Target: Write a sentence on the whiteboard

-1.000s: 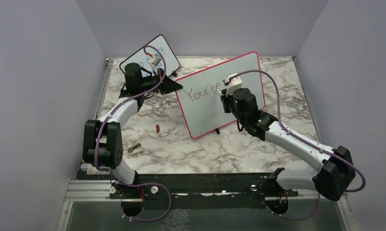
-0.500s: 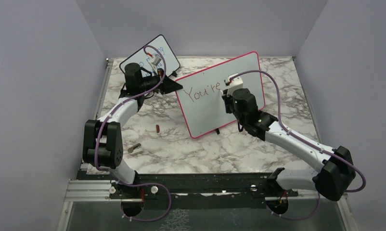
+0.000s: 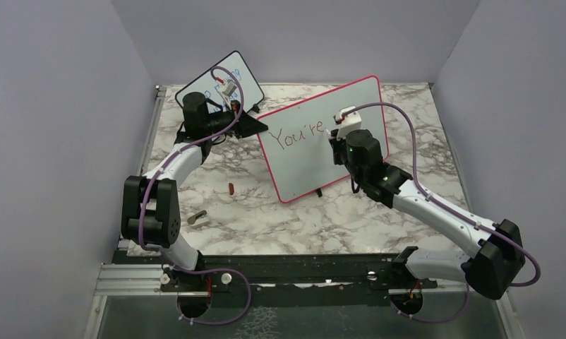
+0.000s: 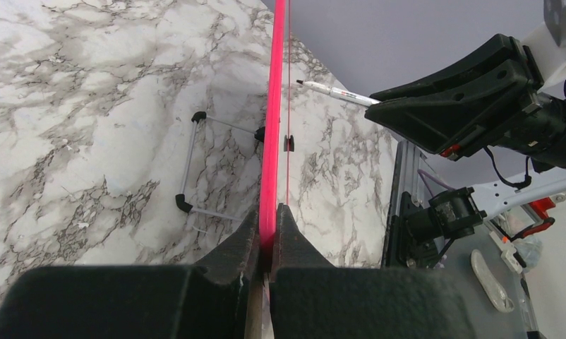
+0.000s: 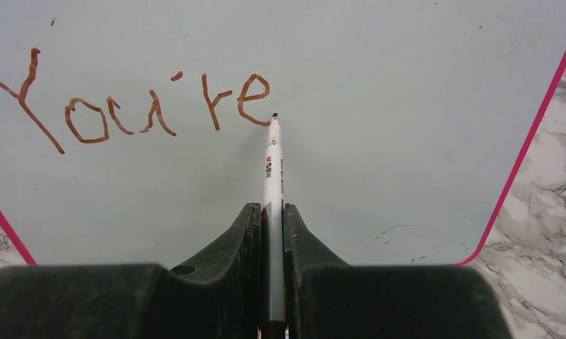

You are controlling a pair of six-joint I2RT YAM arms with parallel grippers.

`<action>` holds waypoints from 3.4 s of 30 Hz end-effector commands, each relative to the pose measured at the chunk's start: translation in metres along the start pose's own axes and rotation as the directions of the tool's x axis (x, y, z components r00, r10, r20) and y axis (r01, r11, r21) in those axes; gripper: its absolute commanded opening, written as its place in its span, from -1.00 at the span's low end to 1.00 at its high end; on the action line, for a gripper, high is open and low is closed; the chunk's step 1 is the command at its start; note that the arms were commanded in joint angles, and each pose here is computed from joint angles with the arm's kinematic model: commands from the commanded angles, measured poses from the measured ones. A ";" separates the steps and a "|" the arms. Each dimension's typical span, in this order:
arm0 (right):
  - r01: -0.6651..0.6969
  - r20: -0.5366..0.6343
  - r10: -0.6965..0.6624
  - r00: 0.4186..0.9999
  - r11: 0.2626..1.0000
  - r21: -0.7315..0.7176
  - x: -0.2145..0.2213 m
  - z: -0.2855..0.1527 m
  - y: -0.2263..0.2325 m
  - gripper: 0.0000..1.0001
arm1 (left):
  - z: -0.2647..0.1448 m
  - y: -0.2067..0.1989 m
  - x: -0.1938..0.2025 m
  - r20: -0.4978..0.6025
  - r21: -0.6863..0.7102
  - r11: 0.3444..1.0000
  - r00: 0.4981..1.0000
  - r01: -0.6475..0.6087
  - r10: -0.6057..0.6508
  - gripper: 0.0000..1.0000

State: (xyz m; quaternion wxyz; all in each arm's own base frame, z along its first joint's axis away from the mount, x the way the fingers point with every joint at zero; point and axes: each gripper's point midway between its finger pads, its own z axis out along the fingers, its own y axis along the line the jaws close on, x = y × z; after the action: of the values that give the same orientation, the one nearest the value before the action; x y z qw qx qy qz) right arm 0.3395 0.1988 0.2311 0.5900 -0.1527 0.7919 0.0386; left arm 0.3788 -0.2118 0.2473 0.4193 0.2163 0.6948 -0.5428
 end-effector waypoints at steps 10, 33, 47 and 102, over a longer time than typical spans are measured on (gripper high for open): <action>-0.038 0.072 0.033 0.997 0.997 0.065 -0.016 -0.013 -0.030 -0.99 | 0.004 -0.005 0.012 -0.048 0.047 0.999 0.999 0.027 -0.025 -1.00; -0.087 0.139 0.082 0.987 0.996 0.029 -0.039 0.002 -0.045 -0.99 | 0.005 -0.005 0.013 -0.052 0.049 0.998 0.998 0.033 -0.031 -1.00; -0.058 0.184 0.057 0.981 0.998 -0.001 -0.063 0.018 -0.043 -0.99 | 0.005 -0.005 0.013 -0.053 0.052 0.998 0.998 0.033 -0.030 -1.00; -0.086 -0.081 0.083 0.993 0.996 -0.033 0.021 0.011 -0.038 -0.99 | 0.005 -0.003 0.015 -0.056 0.049 0.998 0.998 0.043 -0.041 -1.00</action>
State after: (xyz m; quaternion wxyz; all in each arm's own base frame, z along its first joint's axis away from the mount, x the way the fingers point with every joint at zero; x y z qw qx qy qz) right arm 0.3636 0.1663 0.2279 0.5760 -0.1288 0.8039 0.0734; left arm 0.3791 -0.2121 0.2472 0.4130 0.2130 0.6957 -0.5478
